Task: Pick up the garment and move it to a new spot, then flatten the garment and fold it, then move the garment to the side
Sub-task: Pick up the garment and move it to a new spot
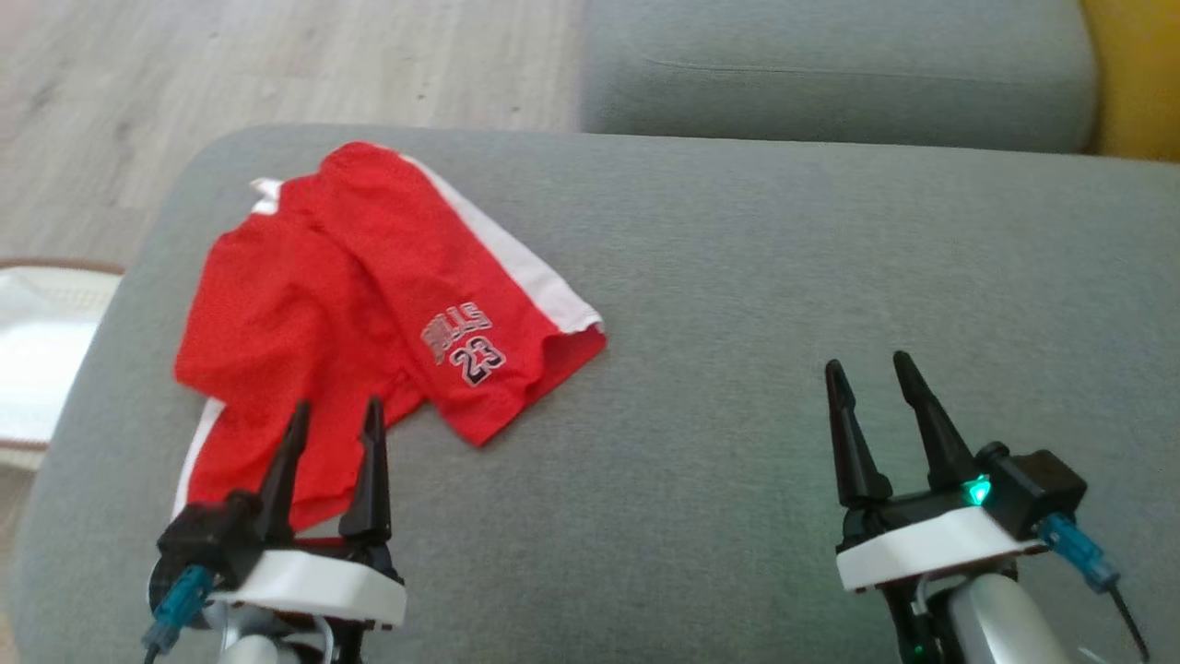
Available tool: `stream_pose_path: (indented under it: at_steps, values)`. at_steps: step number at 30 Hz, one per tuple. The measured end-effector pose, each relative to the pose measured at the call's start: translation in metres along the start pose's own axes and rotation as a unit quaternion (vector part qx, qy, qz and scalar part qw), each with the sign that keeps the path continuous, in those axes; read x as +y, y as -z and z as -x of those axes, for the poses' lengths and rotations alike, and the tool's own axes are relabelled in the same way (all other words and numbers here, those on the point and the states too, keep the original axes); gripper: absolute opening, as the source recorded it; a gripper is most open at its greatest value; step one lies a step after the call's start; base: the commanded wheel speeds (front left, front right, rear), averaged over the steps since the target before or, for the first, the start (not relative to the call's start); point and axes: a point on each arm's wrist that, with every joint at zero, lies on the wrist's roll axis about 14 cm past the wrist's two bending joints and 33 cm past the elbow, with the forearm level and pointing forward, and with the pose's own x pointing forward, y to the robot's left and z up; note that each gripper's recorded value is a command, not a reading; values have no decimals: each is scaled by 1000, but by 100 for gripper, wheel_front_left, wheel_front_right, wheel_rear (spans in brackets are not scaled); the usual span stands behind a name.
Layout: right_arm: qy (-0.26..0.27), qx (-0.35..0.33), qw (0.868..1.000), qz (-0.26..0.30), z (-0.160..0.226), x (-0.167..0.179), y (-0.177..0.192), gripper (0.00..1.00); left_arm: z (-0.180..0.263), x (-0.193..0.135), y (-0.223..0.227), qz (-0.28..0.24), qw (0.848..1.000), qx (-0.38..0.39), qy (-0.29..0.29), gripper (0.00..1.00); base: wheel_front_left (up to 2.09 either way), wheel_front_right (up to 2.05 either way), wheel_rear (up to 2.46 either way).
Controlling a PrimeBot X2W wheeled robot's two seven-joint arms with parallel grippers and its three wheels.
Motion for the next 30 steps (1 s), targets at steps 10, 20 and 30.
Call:
stream_pose_path:
  at_steps: [10, 20, 30]
  values:
    - [-58, 27, 998, -14, -13, 36, 19, 100, 16, 37, -4, -13, 998, -3, -62, 100, 0, 0, 0]
    - [-54, 43, 997, -21, -16, 32, 32, 100, 14, 62, 14, -43, 994, 31, -93, 100, 0, 0, 0]
    - [-29, 57, 998, -11, -32, 6, 48, 100, 3, 111, 98, -103, 967, 204, -112, 100, 0, 0, 0]
